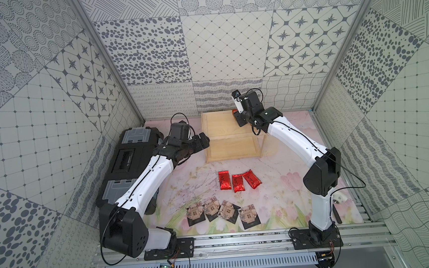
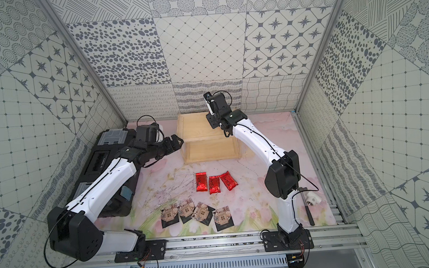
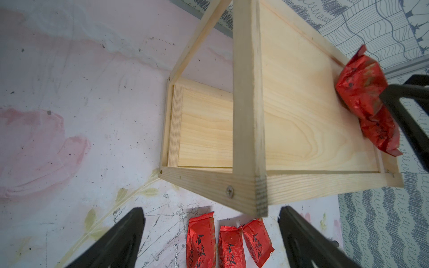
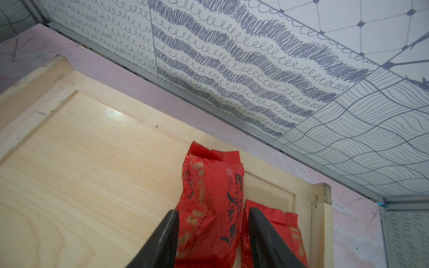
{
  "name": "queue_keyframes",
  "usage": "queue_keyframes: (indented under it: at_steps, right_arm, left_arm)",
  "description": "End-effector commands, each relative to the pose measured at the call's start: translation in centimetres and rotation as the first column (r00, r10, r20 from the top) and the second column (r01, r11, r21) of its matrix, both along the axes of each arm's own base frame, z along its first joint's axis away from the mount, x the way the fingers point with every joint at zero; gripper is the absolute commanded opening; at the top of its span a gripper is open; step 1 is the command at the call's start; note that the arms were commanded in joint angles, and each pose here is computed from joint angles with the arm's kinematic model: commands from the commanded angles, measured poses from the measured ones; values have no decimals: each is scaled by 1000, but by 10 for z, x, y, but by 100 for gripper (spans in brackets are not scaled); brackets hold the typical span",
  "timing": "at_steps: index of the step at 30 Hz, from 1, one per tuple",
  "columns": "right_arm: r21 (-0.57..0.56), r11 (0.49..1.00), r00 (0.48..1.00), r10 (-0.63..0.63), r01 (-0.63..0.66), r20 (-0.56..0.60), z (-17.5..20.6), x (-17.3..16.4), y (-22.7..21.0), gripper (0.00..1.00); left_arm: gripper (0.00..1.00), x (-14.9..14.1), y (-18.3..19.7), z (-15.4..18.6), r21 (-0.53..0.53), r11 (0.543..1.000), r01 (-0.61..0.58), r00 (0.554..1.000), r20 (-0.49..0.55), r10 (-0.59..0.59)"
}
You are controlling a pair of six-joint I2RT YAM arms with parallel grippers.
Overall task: Place the tea bags on the shelf by color
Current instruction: Place the tea bag on the shelf.
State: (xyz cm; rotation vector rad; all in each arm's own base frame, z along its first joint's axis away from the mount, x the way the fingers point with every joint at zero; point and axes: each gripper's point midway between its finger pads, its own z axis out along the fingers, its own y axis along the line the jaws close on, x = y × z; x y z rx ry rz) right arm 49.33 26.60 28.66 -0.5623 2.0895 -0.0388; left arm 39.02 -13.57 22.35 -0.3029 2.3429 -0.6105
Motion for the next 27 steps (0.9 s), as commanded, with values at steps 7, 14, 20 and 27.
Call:
queue_keyframes:
  at_steps: [7, 14, 20, 27]
  right_arm:
    - [46, 999, 1000, 1, -1, 7, 16, 3, 6, 54]
    - [119, 993, 1000, -13, 11, 19, 26, 15, 14, 55]
    - [198, 980, 1000, -12, 10, 8, 26, 34, 18, 54]
    - [247, 969, 999, 12, -2, -36, 14, 38, 20, 35]
  left_arm:
    - [95, 4, 0, 8, -7, 1000, 24, 999, 27, -23]
    - [95, 4, -2, 8, -20, 999, 29, 999, 27, -29]
    - [95, 3, -4, 4, -31, 999, 34, 999, 15, -34]
    - [95, 2, -5, -1, -37, 999, 37, 999, 6, -36]
